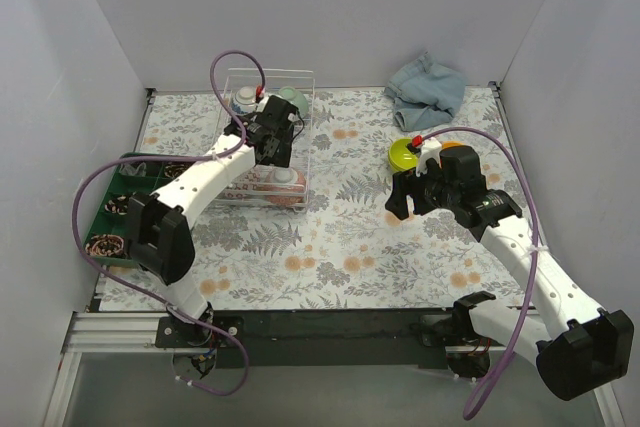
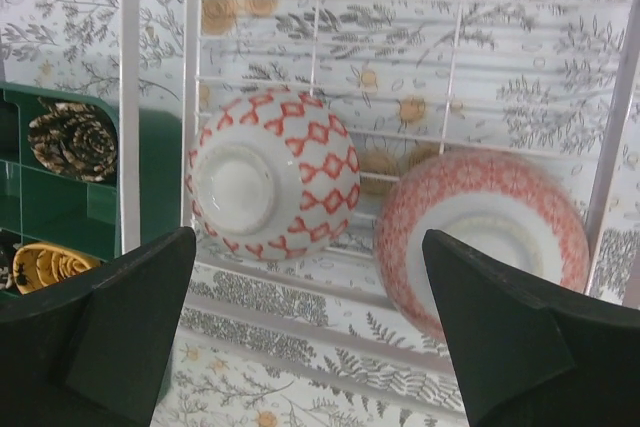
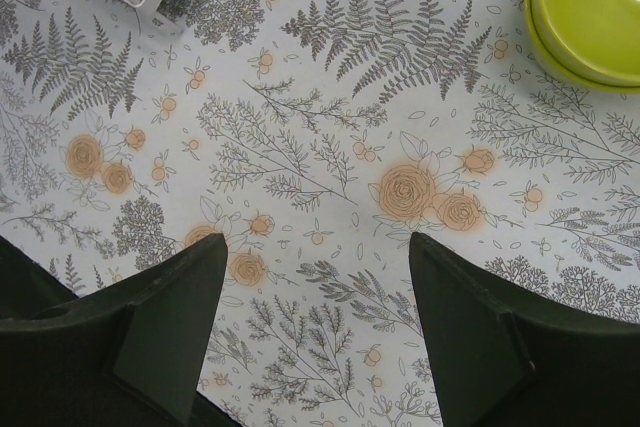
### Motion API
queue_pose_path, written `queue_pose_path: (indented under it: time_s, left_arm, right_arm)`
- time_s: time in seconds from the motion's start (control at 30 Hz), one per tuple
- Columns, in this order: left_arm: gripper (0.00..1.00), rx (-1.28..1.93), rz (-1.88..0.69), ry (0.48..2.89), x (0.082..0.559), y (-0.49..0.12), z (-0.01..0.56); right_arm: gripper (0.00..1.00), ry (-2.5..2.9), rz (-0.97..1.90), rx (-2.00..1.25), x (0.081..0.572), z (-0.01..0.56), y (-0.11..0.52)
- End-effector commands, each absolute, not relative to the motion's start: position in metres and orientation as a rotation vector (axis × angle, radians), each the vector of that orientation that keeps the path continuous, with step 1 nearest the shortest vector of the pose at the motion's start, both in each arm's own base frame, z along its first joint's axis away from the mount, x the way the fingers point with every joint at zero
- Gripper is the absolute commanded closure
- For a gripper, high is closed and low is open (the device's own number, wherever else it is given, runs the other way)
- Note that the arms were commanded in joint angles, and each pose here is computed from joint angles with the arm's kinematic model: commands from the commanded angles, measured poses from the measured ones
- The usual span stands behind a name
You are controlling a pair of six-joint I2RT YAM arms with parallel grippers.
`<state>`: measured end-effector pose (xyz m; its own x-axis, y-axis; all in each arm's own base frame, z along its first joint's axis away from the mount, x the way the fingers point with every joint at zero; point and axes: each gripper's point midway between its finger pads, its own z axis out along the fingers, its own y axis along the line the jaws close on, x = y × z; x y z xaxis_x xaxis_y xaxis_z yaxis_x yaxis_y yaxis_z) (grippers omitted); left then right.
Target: Unload the bowls from the dish rack
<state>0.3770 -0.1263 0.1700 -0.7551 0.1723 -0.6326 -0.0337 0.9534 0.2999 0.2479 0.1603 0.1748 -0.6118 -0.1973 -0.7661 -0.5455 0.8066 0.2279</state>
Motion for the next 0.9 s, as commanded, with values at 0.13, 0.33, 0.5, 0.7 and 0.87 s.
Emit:
queue_pose_path:
  time_s: [0.13,0.33,0.5,0.7,0.87]
  left_arm:
    - [0.02,0.049,0.457,2.483,0.39,-0.117,0.152]
    - [0.02,0.024,0.517,2.521,0.394,-0.106,0.124]
    - [0.02,0.011,0.589,2.536,0.398,-0.094,0.108]
    - [0.02,0.044,0.625,2.599,0.391,-0.092,0.087]
    - [0.02,0.072,0.679,2.65,0.382,-0.088,0.076]
  right_arm:
    - [0.19,2.173,0.587,-0.559,0.244,0.18,0.161]
    - [0.19,2.178,0.598,-0.563,0.241,0.177,0.161]
    - [0.19,2.183,0.59,-0.56,0.241,0.175,0.16]
    - [0.18,2.193,0.591,-0.562,0.24,0.171,0.16]
    - [0.18,2.202,0.59,-0.564,0.24,0.169,0.16]
